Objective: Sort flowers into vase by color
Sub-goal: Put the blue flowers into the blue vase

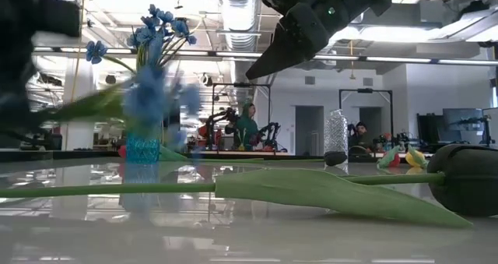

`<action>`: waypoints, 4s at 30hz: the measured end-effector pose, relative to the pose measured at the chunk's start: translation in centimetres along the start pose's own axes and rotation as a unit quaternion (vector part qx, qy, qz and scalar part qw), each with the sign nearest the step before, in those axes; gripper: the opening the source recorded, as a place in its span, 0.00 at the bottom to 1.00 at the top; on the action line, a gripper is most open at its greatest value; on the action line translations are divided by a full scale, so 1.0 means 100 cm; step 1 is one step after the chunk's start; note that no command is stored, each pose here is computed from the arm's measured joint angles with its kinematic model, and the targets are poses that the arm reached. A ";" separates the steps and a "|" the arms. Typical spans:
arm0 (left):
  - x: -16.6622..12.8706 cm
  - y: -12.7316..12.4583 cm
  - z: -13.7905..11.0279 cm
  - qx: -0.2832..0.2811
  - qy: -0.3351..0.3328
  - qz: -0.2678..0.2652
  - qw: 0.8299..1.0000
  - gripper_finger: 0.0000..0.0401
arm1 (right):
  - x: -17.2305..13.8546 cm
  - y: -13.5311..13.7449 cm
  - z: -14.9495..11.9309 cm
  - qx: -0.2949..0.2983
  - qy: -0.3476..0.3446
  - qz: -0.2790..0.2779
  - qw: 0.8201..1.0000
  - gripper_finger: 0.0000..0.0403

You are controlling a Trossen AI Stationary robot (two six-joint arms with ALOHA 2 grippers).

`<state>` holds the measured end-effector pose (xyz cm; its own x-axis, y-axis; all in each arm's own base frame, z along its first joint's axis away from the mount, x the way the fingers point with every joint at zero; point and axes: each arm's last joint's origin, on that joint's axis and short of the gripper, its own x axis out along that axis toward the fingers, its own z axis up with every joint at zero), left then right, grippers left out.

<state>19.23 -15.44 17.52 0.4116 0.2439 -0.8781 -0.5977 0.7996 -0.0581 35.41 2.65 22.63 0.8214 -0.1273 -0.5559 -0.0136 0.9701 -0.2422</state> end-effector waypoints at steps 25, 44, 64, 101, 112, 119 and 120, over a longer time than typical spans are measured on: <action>-0.183 0.094 0.189 0.172 -0.368 0.073 0.911 0.03 | 0.004 -0.001 -0.015 0.024 -0.008 -0.007 1.000 0.41; -0.191 0.239 0.202 0.021 -0.544 0.179 0.820 0.02 | 0.002 0.010 -0.015 0.026 -0.001 0.007 1.000 0.41; -0.045 0.318 0.138 -0.173 -0.556 -0.079 0.809 0.01 | -0.005 0.040 -0.018 0.013 0.025 0.045 0.999 0.41; -0.001 0.288 0.106 -0.115 -0.515 -0.148 0.836 0.01 | -0.014 0.067 -0.022 0.025 0.049 0.074 0.996 0.41; 0.007 0.278 0.105 -0.041 -0.490 -0.141 0.859 0.01 | -0.014 0.067 -0.022 0.024 0.049 0.074 0.996 0.41; 0.013 0.270 0.104 0.010 -0.471 -0.143 0.870 0.01 | -0.014 0.067 -0.022 0.024 0.049 0.074 0.996 0.41; 0.014 0.269 0.104 0.013 -0.467 -0.143 0.873 0.01 | -0.014 0.067 -0.022 0.022 0.049 0.074 0.996 0.41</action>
<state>10.84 12.10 19.65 0.9299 0.3630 -0.0597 -0.3676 0.9105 -0.1893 32.88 8.86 20.02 0.7530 0.0000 -0.6580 -0.1036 0.9875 -0.1186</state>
